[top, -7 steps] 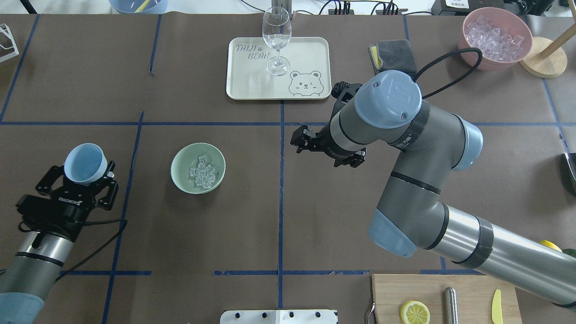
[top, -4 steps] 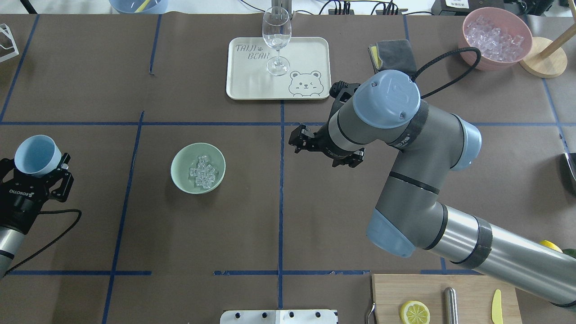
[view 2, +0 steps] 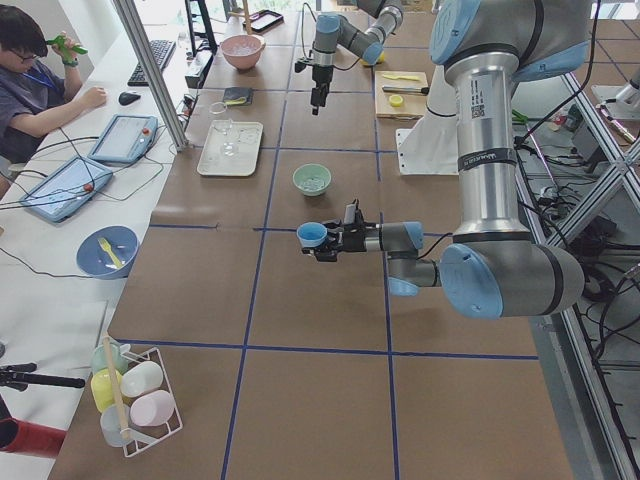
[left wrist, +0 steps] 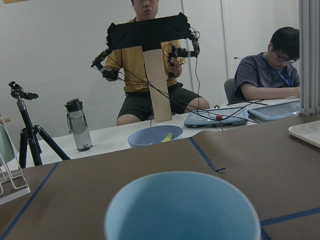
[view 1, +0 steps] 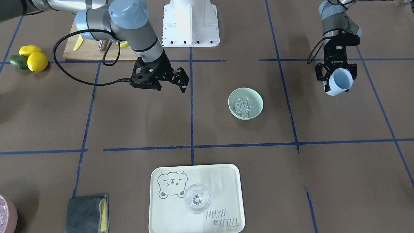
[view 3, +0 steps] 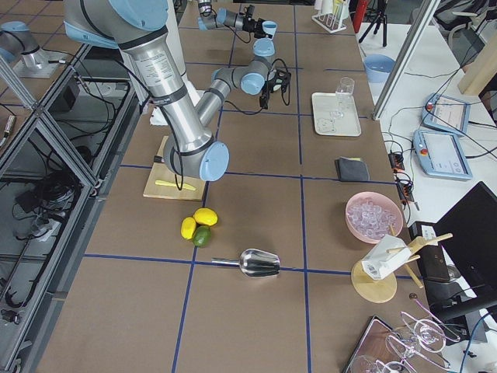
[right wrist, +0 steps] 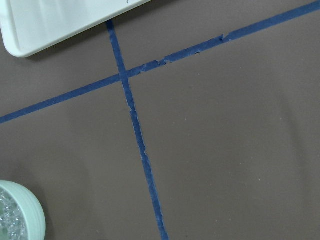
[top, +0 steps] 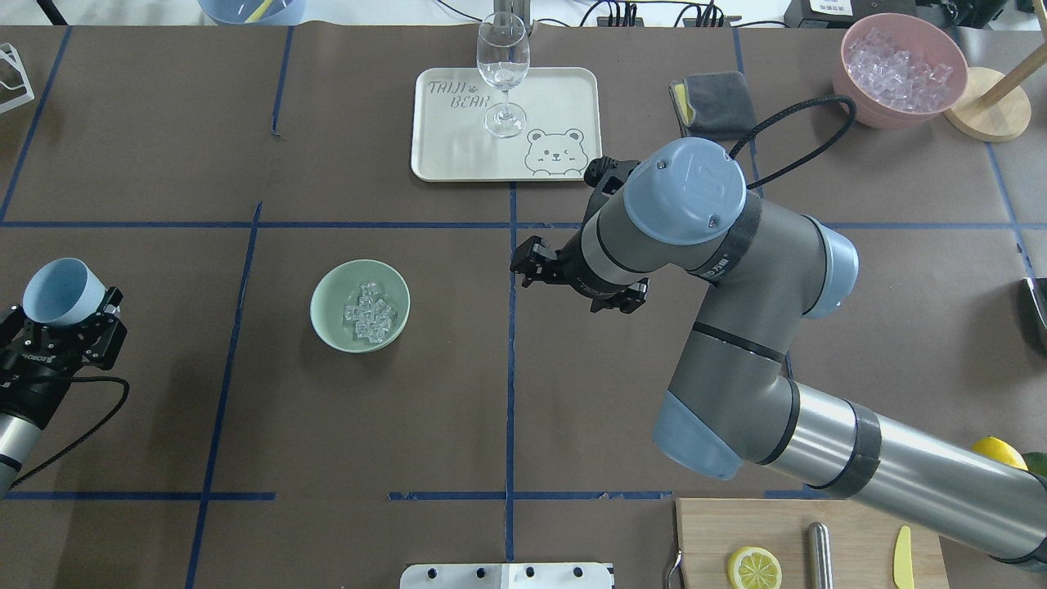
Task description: Pour ice into bowl
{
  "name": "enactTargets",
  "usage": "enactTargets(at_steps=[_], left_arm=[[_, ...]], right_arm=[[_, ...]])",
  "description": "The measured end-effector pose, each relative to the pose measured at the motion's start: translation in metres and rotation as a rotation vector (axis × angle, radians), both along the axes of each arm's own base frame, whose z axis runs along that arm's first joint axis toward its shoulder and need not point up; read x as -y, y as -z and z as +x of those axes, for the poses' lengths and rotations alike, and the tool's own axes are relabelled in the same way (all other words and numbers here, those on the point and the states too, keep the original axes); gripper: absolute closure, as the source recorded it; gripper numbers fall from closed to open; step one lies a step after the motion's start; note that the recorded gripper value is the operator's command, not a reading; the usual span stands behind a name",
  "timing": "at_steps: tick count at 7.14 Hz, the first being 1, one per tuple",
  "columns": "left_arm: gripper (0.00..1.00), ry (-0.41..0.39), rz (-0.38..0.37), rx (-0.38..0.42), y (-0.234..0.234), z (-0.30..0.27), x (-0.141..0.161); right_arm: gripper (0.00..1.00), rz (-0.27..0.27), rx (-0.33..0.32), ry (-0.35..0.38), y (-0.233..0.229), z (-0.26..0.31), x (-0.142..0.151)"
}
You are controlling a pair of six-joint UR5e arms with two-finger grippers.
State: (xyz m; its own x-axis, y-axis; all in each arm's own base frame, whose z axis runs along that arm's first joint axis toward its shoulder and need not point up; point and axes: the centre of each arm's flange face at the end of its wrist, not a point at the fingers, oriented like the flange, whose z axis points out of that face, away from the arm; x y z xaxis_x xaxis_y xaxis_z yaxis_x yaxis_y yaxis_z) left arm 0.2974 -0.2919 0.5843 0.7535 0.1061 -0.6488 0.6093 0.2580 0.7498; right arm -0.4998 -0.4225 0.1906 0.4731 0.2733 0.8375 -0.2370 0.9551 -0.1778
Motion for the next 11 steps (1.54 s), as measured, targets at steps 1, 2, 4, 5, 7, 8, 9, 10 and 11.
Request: enactTargets(at_steps=[1,2,4,5,7,8,9,10,11], left_arm=[[1.0,-0.013,-0.019,-0.028,-0.007,0.002,-0.001],[1.0,-0.017,-0.031,-0.028,-0.015,0.002,0.0],[1.0,-0.009,-0.045,-0.009,-0.03,0.006,0.007],[1.0,-0.003,-0.05,0.003,-0.038,0.012,0.011],[1.0,0.004,-0.055,0.018,-0.048,0.021,0.017],[1.0,0.003,-0.057,0.023,-0.051,0.024,0.018],[1.0,0.0,-0.06,0.026,-0.053,0.027,0.019],[0.87,-0.007,-0.063,0.02,-0.051,0.032,0.021],[0.72,-0.016,-0.067,0.011,-0.049,0.036,0.024]], right_arm=[[0.0,-0.008,0.008,0.002,0.008,-0.01,-0.007],[0.0,-0.011,0.009,-0.002,0.016,-0.024,-0.012],[0.0,-0.021,0.0,-0.027,0.039,-0.068,-0.016],[0.0,-0.024,0.004,-0.039,0.047,-0.085,-0.017],[0.0,-0.028,0.014,-0.052,0.06,-0.108,-0.02],[0.0,-0.026,0.014,-0.055,0.065,-0.115,-0.021],[0.0,-0.024,0.014,-0.055,0.067,-0.12,-0.022],[0.0,-0.021,0.014,-0.055,0.068,-0.122,-0.024],[0.0,-0.019,0.015,-0.055,0.07,-0.123,-0.025]])
